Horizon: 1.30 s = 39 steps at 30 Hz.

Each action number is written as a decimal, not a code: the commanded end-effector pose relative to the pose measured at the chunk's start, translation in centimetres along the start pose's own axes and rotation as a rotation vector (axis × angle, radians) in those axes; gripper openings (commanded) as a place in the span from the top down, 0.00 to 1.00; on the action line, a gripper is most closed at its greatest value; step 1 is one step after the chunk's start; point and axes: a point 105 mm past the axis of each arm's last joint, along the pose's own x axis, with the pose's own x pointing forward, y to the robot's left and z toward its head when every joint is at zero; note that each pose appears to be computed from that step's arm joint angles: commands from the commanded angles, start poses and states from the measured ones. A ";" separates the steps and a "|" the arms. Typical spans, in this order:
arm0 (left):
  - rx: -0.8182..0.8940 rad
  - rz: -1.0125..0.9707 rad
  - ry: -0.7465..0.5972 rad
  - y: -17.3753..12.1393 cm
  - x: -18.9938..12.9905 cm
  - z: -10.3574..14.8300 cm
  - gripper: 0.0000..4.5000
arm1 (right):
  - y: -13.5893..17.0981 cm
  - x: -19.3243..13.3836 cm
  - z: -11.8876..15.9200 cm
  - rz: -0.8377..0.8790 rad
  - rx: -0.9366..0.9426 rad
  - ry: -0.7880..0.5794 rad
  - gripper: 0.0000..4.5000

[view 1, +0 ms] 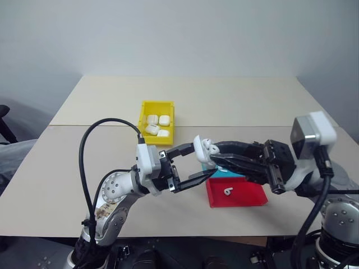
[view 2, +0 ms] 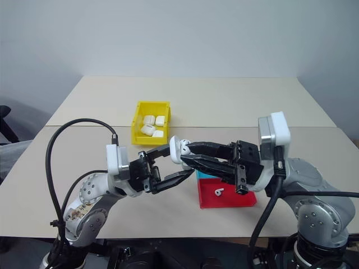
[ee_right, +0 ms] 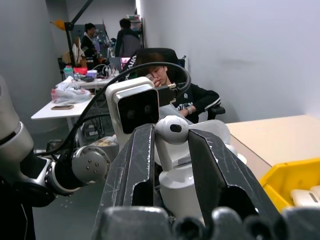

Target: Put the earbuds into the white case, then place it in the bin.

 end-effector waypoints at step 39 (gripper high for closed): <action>0.080 -0.109 0.174 0.0 1.5 -3.7 0.39 | -2.4 1.1 2.2 0.106 -0.220 0.261 0.91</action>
